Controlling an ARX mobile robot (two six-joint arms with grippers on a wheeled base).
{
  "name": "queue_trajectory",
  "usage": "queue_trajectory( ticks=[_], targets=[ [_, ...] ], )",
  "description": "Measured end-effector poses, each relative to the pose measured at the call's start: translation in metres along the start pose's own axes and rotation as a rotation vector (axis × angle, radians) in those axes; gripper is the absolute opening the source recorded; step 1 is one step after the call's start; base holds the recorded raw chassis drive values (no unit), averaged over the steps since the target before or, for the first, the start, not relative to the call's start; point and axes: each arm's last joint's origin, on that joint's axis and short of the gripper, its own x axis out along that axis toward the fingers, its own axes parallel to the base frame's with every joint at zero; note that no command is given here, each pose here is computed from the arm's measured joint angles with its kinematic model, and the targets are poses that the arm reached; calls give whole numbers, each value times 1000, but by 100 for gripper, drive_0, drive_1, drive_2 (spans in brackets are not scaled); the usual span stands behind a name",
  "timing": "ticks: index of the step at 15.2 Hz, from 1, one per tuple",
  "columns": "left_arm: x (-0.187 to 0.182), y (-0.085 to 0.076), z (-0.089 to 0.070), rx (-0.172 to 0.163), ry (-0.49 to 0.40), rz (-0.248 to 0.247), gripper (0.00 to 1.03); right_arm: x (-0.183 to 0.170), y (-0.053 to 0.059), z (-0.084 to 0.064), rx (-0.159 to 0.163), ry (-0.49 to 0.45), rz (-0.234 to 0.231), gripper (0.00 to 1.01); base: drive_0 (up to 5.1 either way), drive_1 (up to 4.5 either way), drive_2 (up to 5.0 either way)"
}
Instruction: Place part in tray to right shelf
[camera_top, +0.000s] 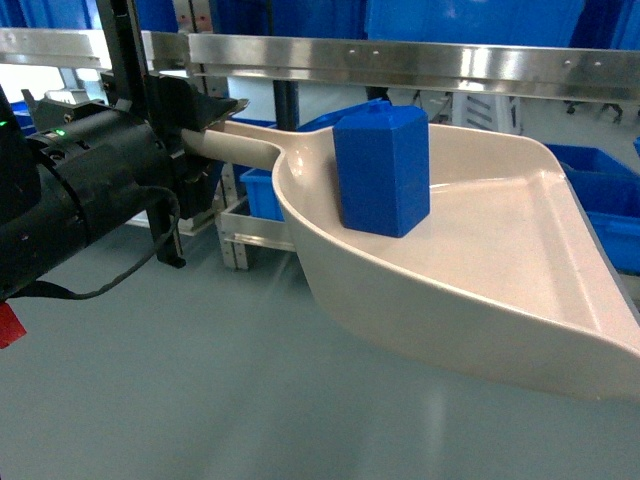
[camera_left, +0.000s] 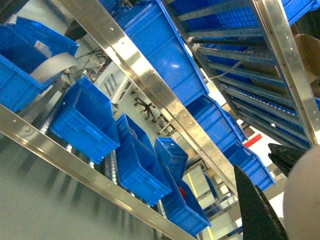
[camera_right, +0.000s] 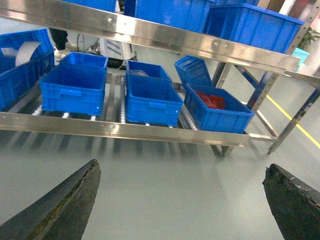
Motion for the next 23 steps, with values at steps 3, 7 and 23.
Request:
queue_trajectory(
  ticks=[3, 7, 23],
  targets=[
    [0, 0, 0, 0, 0, 0, 12, 0, 0, 0, 0, 0, 0, 98, -155, -155, -155],
    [0, 0, 0, 0, -2, 0, 12, 0, 0, 0, 0, 0, 0, 98, -162, -162, -162],
    [0, 0, 0, 0, 1, 0, 12, 0, 0, 0, 2, -4, -4, 98, -48, -48, -48]
  ],
)
